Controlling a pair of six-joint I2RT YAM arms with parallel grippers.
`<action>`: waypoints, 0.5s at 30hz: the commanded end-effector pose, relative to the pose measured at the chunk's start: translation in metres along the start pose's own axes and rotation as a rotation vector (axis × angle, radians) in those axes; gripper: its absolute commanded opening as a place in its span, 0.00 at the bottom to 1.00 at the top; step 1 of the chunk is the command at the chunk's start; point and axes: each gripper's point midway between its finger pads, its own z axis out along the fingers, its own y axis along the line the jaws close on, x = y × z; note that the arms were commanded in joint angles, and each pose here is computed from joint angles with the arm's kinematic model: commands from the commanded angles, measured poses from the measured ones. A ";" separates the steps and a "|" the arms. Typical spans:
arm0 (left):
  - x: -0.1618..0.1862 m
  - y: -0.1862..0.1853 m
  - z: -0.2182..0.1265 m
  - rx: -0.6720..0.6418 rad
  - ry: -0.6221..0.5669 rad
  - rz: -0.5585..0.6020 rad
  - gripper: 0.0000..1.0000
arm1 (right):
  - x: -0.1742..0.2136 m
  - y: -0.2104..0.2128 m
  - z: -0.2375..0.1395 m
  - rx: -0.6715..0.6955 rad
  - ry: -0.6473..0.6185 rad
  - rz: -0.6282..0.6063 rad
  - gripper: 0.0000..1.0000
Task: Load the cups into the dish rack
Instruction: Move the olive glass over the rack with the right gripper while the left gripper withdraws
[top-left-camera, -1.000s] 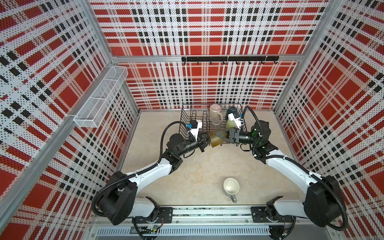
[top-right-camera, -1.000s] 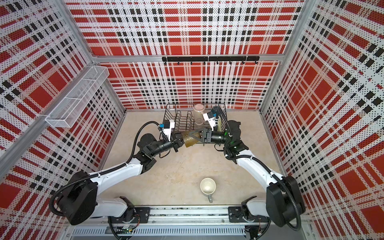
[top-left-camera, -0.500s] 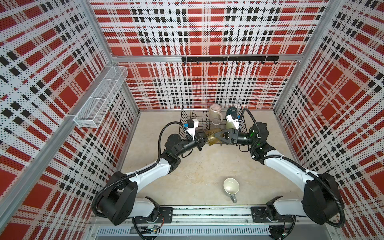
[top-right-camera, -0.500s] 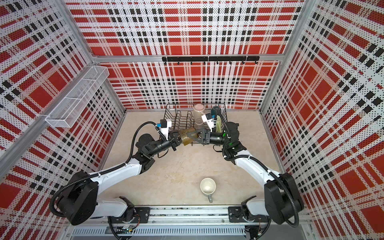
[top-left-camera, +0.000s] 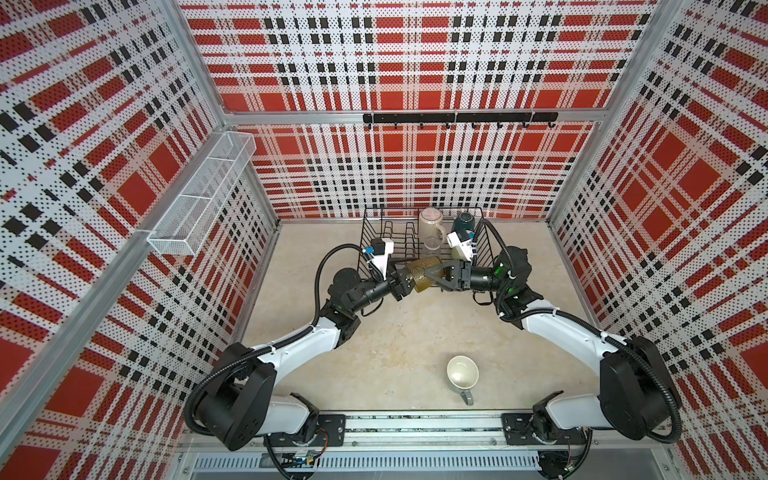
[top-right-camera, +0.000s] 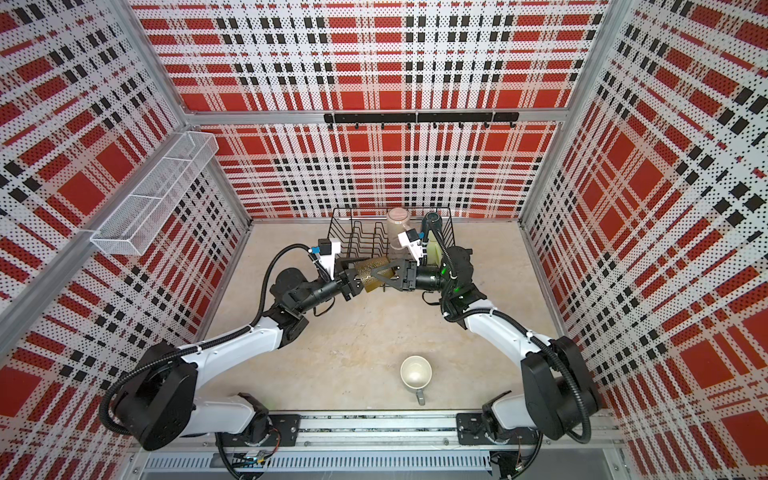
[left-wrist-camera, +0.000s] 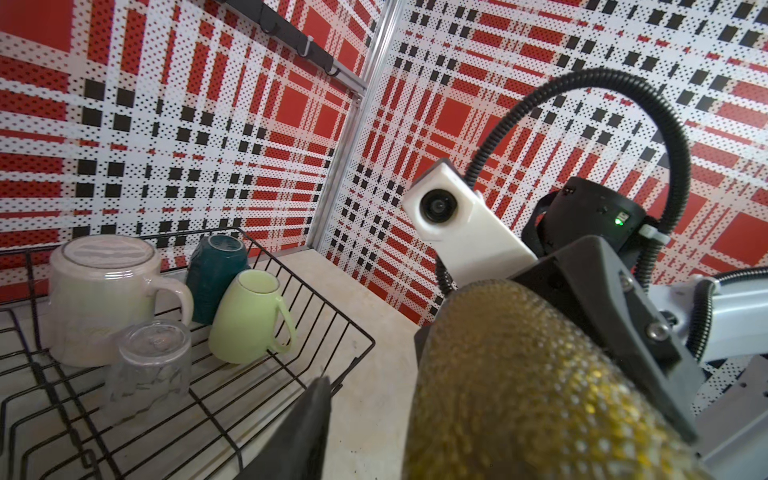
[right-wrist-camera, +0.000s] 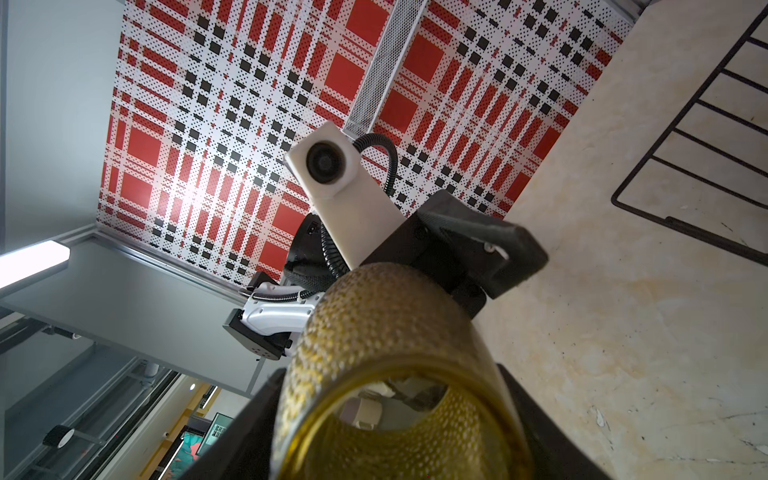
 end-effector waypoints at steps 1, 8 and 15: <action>-0.012 0.014 -0.014 -0.070 -0.046 0.017 0.57 | -0.015 -0.009 -0.009 0.046 -0.018 -0.053 0.59; -0.023 0.055 -0.058 -0.279 -0.093 0.014 0.62 | -0.043 -0.102 -0.062 0.564 -0.009 -0.179 0.58; -0.014 0.051 -0.077 -0.341 -0.063 0.055 0.62 | -0.055 -0.189 -0.117 1.070 0.056 -0.240 0.57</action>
